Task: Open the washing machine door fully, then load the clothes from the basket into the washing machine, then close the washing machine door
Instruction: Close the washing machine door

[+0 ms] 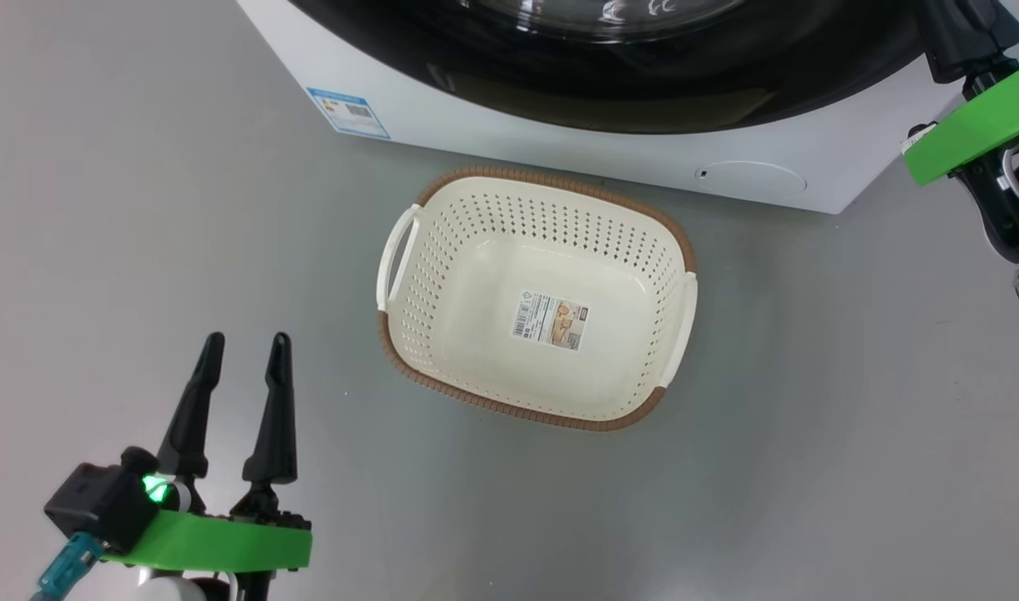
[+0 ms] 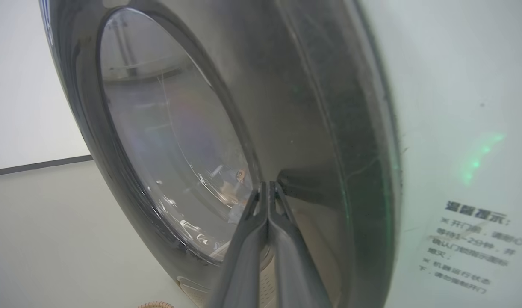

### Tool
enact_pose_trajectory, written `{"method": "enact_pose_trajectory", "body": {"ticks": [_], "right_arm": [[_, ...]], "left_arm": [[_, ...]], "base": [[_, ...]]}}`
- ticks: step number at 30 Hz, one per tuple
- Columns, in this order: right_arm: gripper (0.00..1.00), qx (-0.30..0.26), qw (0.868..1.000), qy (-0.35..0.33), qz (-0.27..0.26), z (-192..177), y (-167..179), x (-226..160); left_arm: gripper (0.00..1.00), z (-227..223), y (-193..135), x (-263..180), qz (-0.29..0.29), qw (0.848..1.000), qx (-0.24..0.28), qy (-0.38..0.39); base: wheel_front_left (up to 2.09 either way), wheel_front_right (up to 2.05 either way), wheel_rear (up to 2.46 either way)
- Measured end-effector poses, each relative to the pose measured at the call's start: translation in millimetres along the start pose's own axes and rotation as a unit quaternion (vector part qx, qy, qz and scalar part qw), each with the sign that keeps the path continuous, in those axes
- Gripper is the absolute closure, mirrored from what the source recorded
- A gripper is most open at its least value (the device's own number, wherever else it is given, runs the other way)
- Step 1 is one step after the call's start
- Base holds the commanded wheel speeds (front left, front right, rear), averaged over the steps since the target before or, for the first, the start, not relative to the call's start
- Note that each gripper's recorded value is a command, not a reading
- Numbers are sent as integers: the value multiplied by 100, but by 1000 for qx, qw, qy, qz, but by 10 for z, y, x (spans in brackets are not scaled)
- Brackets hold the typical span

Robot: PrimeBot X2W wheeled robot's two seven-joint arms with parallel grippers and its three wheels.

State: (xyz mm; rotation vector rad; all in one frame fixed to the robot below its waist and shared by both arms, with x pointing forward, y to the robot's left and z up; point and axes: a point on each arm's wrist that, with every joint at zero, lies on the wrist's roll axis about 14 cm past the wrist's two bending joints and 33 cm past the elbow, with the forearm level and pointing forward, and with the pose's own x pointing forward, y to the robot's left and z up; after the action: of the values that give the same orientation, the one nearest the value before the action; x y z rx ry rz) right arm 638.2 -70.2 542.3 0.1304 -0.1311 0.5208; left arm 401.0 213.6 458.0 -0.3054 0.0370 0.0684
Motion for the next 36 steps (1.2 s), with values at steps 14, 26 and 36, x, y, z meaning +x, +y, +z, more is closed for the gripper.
{"method": "enact_pose_trajectory", "body": {"ticks": [14, 26, 36], "right_arm": [[0, 3, 1000, -2, -4, 135, 113, -333], [0, -3, 1000, -21, -13, 406, 225, -824], [0, 21, 998, -28, -56, 477, 227, -1409]], "left_arm": [[0, 147, -112, -47, -23, 1000, 4, -18], [0, 238, -245, -159, -51, 998, 10, -28], [0, 242, -442, -210, -82, 996, 1, -29]], "base": [[0, 0, 0], [0, 0, 0], [0, 0, 0]]}}
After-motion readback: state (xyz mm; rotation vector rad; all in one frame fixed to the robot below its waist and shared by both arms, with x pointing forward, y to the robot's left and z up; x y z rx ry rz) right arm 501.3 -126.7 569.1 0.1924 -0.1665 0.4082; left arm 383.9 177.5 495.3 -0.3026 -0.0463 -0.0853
